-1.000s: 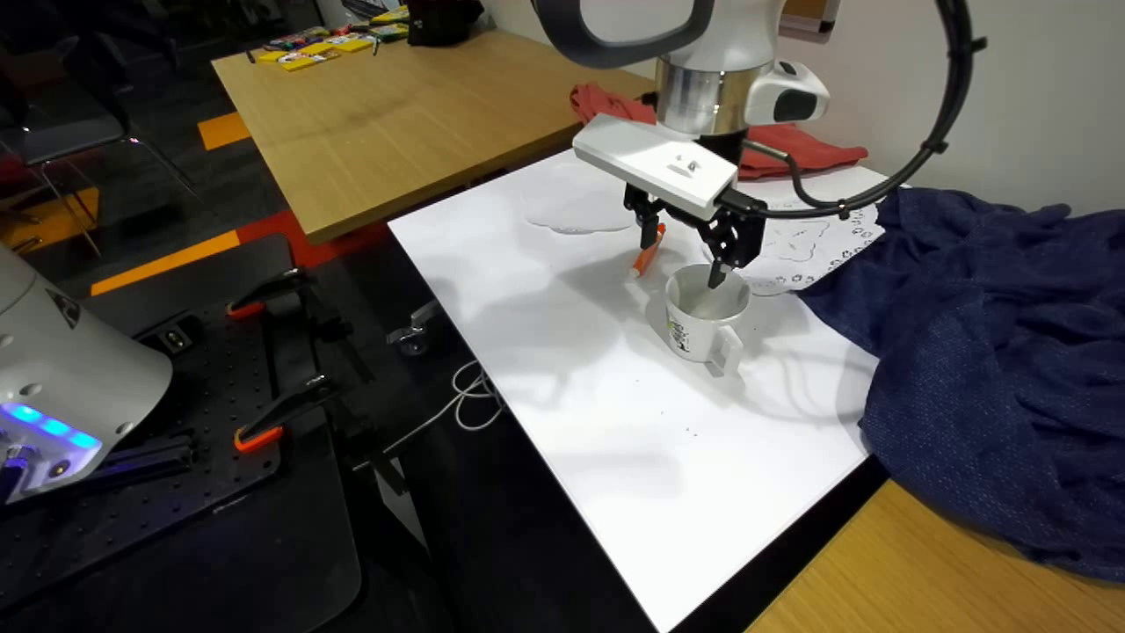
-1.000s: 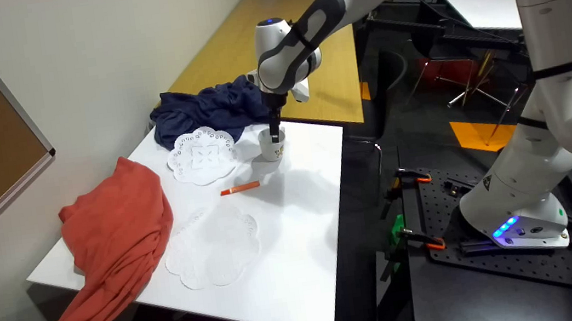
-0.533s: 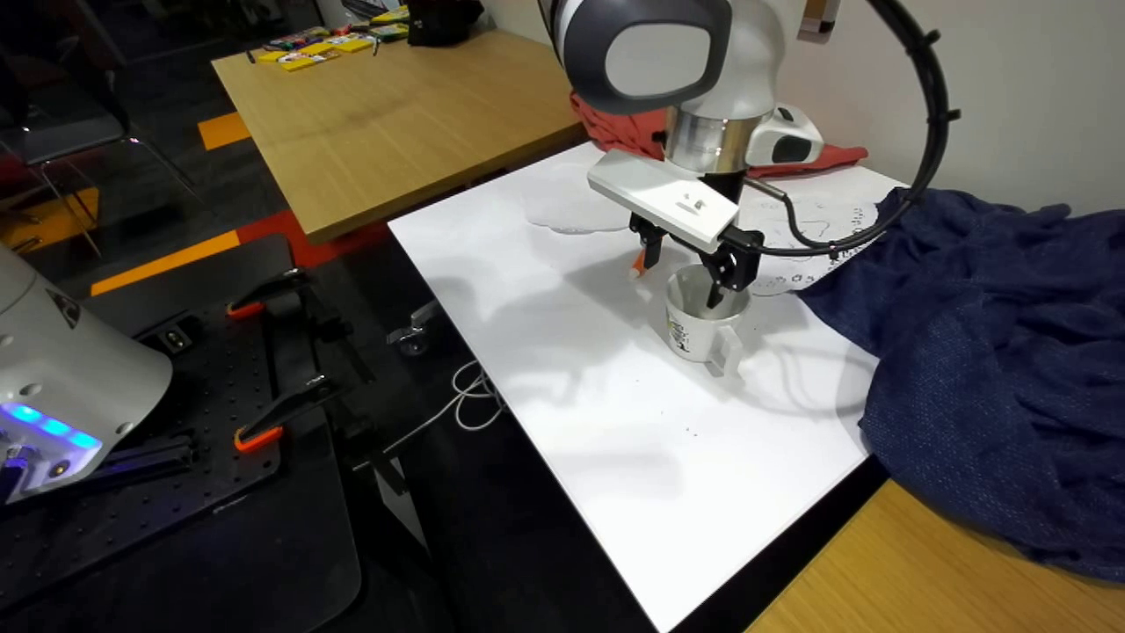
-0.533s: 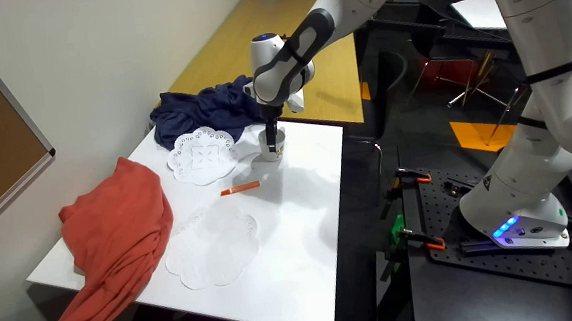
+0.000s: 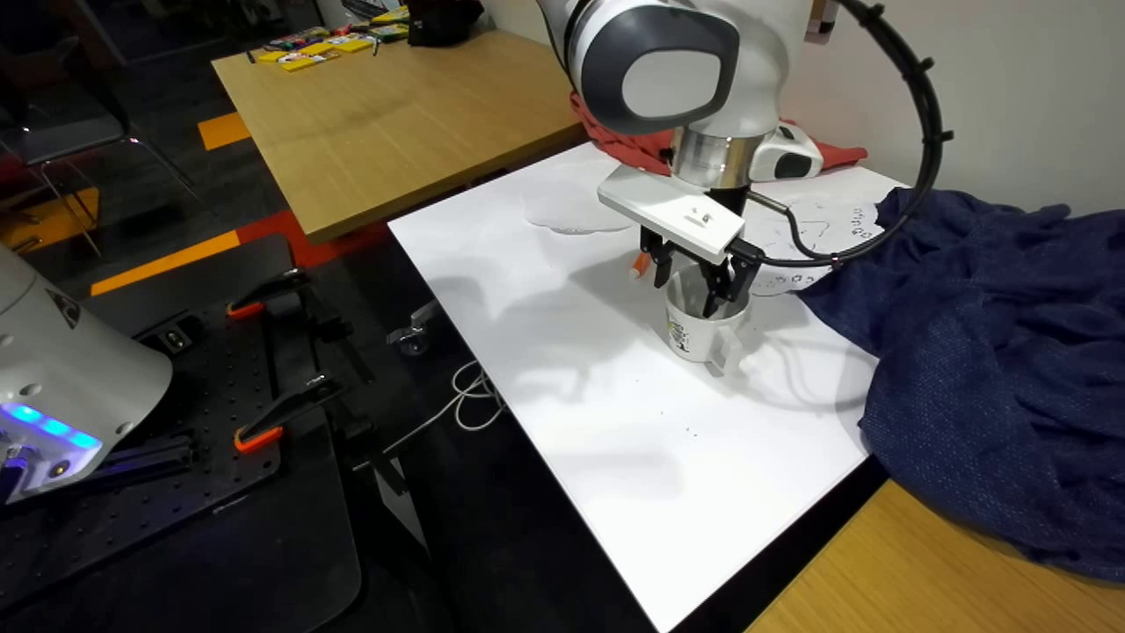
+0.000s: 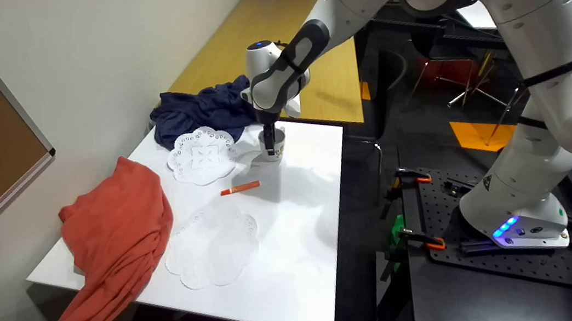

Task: Move the mug to the left of the marker

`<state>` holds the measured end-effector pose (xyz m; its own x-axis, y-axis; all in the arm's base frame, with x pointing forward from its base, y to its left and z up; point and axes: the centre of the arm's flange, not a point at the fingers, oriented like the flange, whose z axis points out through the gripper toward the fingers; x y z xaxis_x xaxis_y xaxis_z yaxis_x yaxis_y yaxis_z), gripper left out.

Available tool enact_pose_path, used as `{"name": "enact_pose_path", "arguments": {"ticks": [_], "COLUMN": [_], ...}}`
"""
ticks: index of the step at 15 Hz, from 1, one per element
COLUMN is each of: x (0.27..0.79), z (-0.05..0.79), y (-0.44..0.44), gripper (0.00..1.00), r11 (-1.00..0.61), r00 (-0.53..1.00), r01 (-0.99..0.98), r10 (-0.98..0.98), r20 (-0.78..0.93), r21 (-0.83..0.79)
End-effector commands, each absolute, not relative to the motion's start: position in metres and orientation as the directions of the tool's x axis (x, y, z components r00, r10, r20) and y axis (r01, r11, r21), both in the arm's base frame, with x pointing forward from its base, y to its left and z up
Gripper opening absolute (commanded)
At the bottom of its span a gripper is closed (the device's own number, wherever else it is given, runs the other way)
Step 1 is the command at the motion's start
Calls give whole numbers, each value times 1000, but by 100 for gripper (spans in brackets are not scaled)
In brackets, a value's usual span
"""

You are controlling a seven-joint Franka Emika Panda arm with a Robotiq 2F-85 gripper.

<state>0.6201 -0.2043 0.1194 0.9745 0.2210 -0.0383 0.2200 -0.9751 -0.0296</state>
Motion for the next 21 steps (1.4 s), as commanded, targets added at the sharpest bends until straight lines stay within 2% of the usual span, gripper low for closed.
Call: {"name": "enact_pose_path", "arguments": {"ticks": [1,6,7,14,21], "x": [630,632,633,620,578], "z": [120,120,120,144,181], "y": [-206,-205,-205,-199,-165], "gripper": [43,4,0,3,3], "r11": [-978,-978,-978,-982,-973], "r00": [977,976,976,982,973], "r01": [204,205,205,185,225], "r10": [205,207,207,187,226], "r20": [-57,-62,-63,-39,-34], "r21": [-35,-44,-47,-35,-47]}}
